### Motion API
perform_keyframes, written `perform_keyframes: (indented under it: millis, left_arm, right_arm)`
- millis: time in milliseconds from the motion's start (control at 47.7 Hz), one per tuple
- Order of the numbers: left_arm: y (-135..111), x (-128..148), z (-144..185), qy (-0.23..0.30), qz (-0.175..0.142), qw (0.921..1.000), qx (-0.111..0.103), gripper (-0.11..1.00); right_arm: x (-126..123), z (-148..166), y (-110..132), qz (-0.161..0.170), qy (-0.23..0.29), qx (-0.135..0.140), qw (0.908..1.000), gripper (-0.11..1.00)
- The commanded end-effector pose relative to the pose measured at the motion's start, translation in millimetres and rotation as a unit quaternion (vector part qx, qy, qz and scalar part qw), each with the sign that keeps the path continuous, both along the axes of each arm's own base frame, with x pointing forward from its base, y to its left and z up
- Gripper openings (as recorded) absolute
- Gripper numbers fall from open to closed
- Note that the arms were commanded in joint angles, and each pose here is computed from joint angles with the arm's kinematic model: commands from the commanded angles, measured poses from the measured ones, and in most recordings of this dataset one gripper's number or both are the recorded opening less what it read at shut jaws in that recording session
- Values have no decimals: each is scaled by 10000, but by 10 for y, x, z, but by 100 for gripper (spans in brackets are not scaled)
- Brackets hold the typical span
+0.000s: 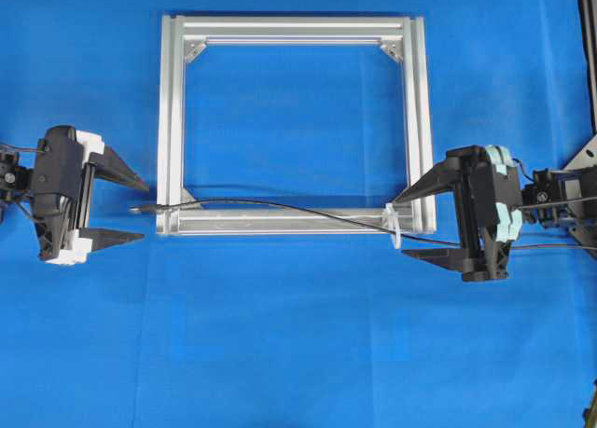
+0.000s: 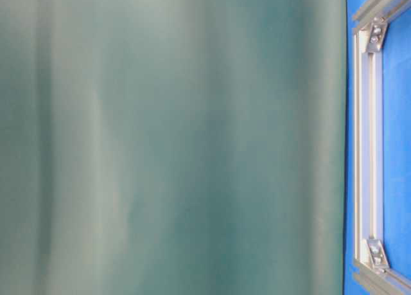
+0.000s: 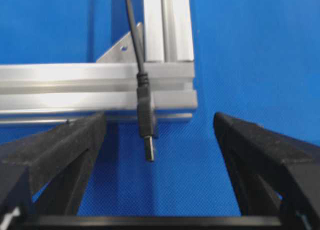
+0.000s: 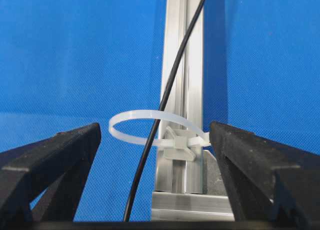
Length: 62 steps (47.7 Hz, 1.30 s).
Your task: Insert the wire through the string loop located on the right side.
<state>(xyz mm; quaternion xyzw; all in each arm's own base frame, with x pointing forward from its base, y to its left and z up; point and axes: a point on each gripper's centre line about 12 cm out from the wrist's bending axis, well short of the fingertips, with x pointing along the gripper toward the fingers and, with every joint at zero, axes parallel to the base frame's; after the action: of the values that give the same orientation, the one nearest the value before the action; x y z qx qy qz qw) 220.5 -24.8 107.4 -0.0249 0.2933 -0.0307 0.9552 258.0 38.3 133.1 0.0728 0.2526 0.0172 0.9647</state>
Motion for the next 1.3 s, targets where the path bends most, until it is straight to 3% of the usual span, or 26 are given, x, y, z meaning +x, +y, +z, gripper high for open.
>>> perform_keyframes:
  millis: [0,314,587,1279]
  left_arm:
    - [-13,37,51,-112,-7,9999,-38,90]
    - [-43,212,477,-732,-63,9973,-76,90]
    - [-27,203,797,-1216,-36,9925,-146,90]
    - [31,176,825,-1240,74,9922,-140,90]
  right_arm:
    - [45,111,10,18,-198,15,9998,93]
    - [51,542,-29,93,-616,-51,9980,93]
    - [-20,828,-66,105,-875,-25,9961,93]
    - [-37,842,-72,129,-881,-63,9960,93]
